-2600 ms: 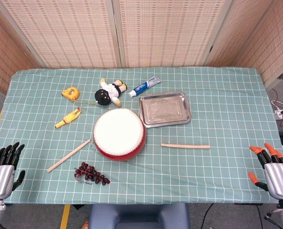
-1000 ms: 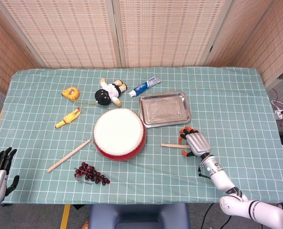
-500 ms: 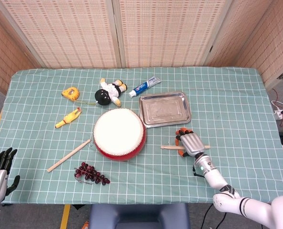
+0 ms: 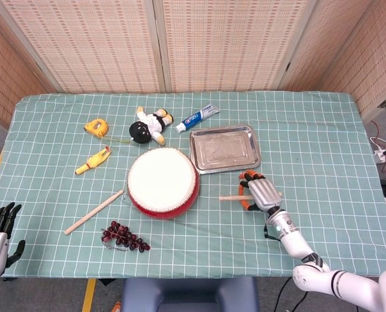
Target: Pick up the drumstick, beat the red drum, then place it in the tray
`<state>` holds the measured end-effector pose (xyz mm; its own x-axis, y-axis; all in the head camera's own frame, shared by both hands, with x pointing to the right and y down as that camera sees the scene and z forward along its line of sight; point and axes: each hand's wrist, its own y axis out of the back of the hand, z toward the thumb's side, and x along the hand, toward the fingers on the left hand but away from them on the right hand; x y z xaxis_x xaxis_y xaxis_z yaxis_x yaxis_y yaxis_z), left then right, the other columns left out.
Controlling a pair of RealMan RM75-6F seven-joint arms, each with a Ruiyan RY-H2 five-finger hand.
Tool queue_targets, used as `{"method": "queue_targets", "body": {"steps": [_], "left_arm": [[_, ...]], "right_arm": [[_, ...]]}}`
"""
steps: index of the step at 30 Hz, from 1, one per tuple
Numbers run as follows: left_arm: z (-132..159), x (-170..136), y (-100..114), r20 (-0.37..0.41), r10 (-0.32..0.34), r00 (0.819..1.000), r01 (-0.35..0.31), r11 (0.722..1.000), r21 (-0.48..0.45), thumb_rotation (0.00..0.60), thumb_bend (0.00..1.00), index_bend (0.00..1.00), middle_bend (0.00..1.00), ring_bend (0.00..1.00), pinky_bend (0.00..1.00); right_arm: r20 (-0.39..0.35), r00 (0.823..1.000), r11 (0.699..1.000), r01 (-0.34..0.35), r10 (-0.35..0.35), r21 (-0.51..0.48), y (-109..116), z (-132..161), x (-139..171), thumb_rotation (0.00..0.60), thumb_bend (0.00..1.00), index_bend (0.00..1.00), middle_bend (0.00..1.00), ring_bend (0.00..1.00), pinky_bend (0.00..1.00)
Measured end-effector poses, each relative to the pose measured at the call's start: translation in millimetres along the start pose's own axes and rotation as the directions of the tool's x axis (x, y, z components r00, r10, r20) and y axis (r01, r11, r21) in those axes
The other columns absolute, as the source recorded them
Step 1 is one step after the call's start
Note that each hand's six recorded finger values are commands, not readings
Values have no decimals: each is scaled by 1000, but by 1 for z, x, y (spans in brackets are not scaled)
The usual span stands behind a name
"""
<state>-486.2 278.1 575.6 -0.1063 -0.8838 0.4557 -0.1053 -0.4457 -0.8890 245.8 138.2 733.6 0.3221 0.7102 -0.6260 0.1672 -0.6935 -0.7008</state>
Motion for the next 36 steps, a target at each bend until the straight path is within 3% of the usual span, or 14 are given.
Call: {"method": "queue_targets", "body": {"steps": [5,9,12,15,16,18,22,25,28,31,36], "left_arm": [[2,1,2,8,3,1000,-3,1000,1,600,359,56,5,0,14],[2,0,4,6,1,1000,-1,1000,5,600,359,56,5,0,14],[2,-1,4,7,-4,1000,4,1000,8,600,359,57,6,0,14],[3,-1,4,10,-5,1000,5,1000,10,600,359,56,6,0,14],[4,-1,5,11,-6,1000,5,1000,11,600,359,56,6,0,14],[4,-1,6,14,-5,1000,5,1000,13,600,359,57,6,0,14],[6,-1,7,17,-5,1000,4,1000,17,600,360,56,6,0,14],[8,0,7,22,-8,1000,7,1000,21,600,360,56,6,0,14],[8,-1,7,24,-10,1000,9,1000,23,600,360,56,6,0,14],[9,-1,8,23,-12,1000,11,1000,25,600,360,56,7,0,14],[9,0,7,23,-17,1000,17,999,28,600,360,56,6,0,14]], "right_arm": [[-5,999,975,39,-41,-218,17,4,4,600,413,621,212,127,229],[-11,997,897,60,-72,-439,28,7,4,600,413,619,225,130,229],[-15,995,790,66,-95,-609,33,7,4,600,413,618,227,130,222],[-19,993,652,59,-112,-756,36,4,3,600,413,608,228,130,215],[-22,993,593,52,-116,-804,36,3,3,600,413,604,228,130,214],[-28,992,504,37,-121,-863,36,0,2,600,413,580,229,132,216],[-40,991,294,-1,-128,-956,33,-9,-2,600,413,554,235,144,217],[-43,991,169,-21,-128,-985,27,-18,-7,600,413,536,240,151,217],[-39,991,82,-29,-126,-996,20,-29,-13,600,412,499,242,154,218],[-37,992,21,-35,-124,-999,14,-38,-18,600,413,474,242,160,218],[-61,991,-38,-66,-117,-997,5,-41,-23,600,413,453,242,179,218]]}}
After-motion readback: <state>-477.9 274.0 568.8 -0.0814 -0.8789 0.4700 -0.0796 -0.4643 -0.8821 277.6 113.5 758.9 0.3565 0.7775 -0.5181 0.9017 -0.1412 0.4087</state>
